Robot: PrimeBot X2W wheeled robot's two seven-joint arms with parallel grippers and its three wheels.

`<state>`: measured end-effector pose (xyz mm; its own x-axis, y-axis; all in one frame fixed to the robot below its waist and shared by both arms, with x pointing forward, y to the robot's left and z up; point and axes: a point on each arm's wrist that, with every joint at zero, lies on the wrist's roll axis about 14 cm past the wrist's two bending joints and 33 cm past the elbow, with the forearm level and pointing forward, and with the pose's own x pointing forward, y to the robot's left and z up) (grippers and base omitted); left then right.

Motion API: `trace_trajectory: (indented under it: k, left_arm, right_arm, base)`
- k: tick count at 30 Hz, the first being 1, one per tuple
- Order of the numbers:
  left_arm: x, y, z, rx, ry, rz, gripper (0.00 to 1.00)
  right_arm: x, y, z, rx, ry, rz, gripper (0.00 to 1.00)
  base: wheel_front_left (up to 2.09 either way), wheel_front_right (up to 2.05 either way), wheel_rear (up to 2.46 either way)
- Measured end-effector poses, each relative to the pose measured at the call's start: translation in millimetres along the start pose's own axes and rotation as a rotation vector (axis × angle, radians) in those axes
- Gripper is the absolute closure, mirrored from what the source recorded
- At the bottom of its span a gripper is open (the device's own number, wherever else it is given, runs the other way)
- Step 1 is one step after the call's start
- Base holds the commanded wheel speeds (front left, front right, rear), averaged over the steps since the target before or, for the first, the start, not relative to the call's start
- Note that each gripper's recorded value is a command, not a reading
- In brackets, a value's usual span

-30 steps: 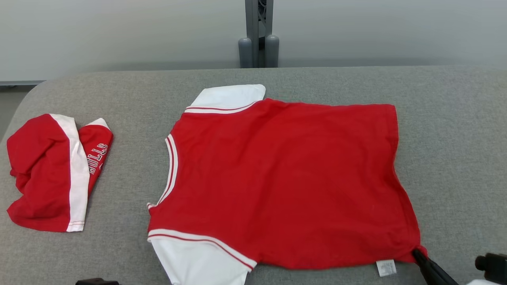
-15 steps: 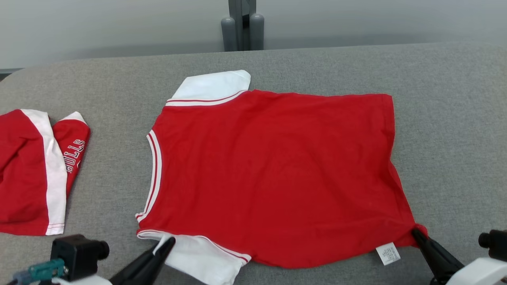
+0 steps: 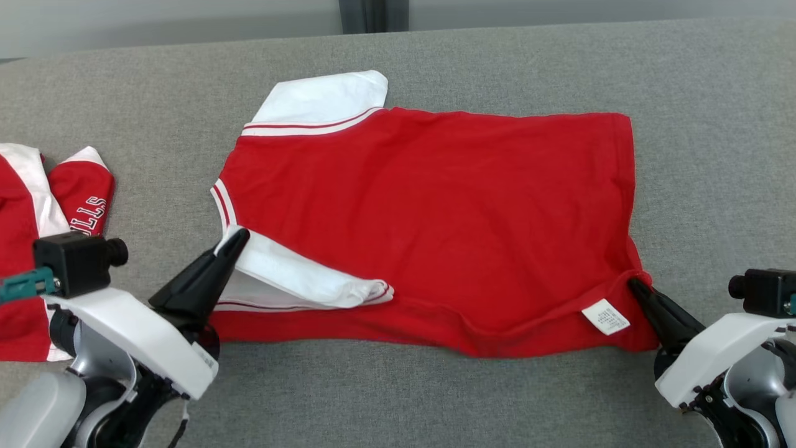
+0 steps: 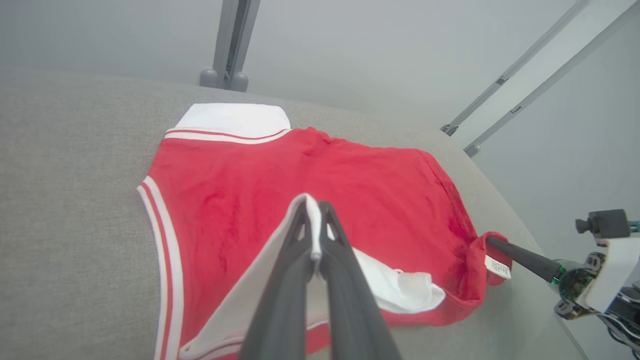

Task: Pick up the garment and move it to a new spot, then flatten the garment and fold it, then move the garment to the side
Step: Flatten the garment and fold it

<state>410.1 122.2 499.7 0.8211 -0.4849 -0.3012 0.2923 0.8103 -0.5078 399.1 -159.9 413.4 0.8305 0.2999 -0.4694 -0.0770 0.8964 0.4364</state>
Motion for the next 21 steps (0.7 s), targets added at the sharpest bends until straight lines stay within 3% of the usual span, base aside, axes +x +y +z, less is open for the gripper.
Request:
trace_trajectory:
  k: [9,19,20,21]
  left_arm:
    - [33,39,-11,-0.071,0.028,0.093,1.0]
    - [50,59,-28,-0.14,0.063,0.135,1.0]
    - [51,60,-29,-0.144,0.065,0.139,1.0]
    - [52,61,-30,-0.153,0.063,0.139,1.0]
  right_arm:
    - [24,-5,5,-0.007,-0.005,0.007,1.0]
    - [41,-10,2,-0.031,0.013,0.016,1.0]
    - [42,-10,0,-0.026,0.02,0.018,0.95]
    - [42,-8,-3,-0.02,0.029,0.023,0.67]
  base:
    - [0.0,0.0,0.0]
    - [0.0,0.0,0.0]
    - [0.0,0.0,0.0]
    - [0.0,0.0,0.0]
